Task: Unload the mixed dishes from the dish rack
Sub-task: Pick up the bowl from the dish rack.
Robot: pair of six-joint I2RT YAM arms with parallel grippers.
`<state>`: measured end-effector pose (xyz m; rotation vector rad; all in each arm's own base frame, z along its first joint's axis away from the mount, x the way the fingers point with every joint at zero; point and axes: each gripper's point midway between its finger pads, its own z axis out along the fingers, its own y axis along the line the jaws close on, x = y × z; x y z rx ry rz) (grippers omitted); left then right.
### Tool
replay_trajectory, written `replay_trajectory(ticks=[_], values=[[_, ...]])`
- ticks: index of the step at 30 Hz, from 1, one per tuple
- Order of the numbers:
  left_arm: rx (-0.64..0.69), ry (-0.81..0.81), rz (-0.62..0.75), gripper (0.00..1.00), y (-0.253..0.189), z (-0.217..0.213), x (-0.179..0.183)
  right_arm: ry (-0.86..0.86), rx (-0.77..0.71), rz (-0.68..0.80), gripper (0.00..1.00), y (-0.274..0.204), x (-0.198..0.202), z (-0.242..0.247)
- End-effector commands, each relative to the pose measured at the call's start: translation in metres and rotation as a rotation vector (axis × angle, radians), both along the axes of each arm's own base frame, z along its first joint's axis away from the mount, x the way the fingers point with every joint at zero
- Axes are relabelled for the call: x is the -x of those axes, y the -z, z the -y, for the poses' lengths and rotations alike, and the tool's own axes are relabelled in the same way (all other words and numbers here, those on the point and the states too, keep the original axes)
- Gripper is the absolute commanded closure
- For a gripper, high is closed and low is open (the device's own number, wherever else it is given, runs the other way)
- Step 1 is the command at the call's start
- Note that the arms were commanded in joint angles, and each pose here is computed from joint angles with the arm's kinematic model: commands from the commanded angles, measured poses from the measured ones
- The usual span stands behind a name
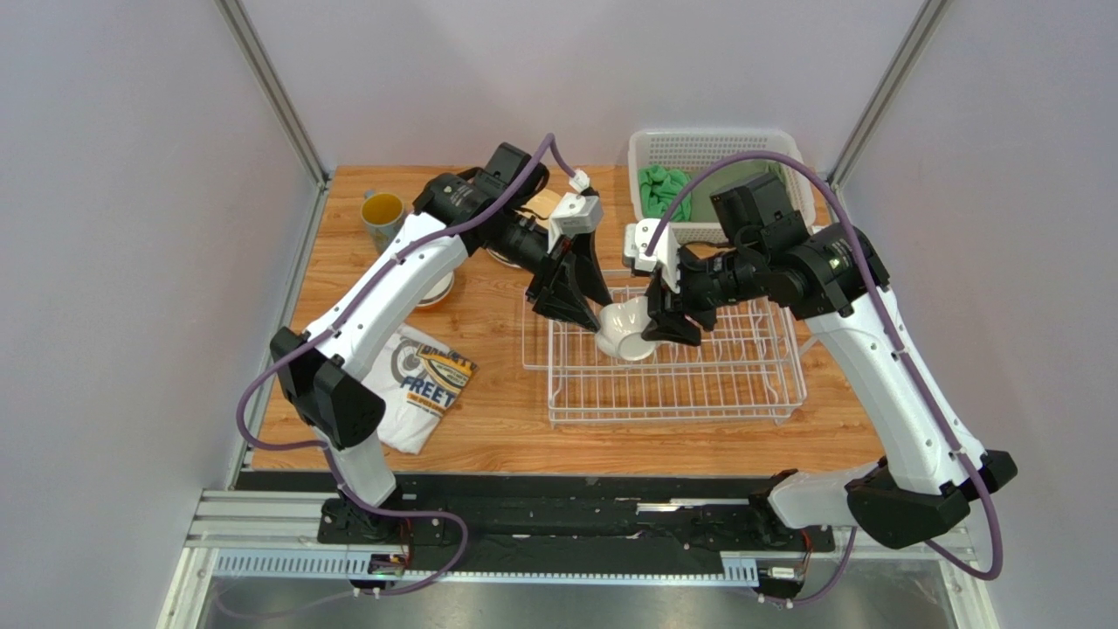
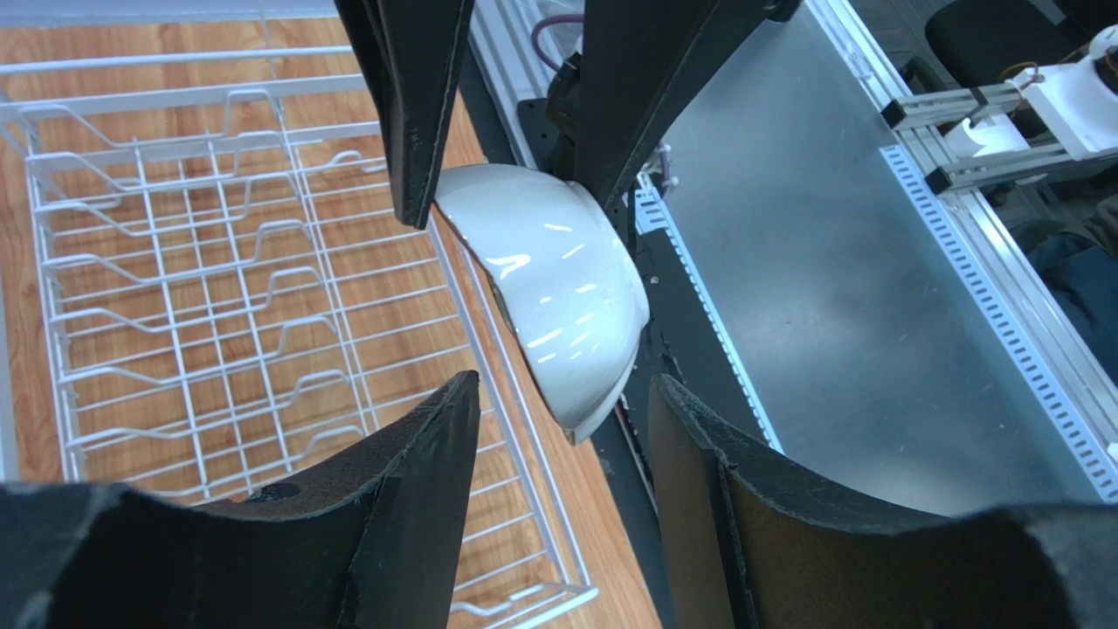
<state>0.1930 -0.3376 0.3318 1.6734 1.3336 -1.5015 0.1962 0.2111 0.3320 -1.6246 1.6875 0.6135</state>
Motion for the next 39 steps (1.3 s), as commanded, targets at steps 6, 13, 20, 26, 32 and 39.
replay_trajectory(ticks=[6, 13, 20, 26, 32, 39], values=[[0.063, 0.081, 0.000, 0.49, -0.015, 0.007, 0.020, -0.013, -0.008, -0.049, 1.00, -0.008, 0.028, 0.004], [0.043, 0.119, -0.022, 0.58, -0.010, 0.011, 0.039, 0.001, 0.012, -0.033, 1.00, -0.002, 0.023, 0.003], [-0.002, 0.113, -0.045, 0.88, 0.001, 0.012, 0.043, 0.020, 0.024, -0.004, 1.00, -0.001, 0.018, 0.004], [-0.011, 0.112, -0.067, 1.00, 0.001, 0.012, 0.047, 0.050, 0.038, 0.026, 1.00, 0.007, 0.009, 0.002], [-0.010, 0.106, -0.076, 1.00, -0.007, 0.012, 0.049, 0.094, 0.065, 0.090, 0.96, 0.017, -0.004, 0.001], [0.002, 0.118, -0.084, 1.00, -0.017, 0.011, 0.052, 0.162, 0.101, 0.152, 0.88, 0.027, -0.024, 0.004]])
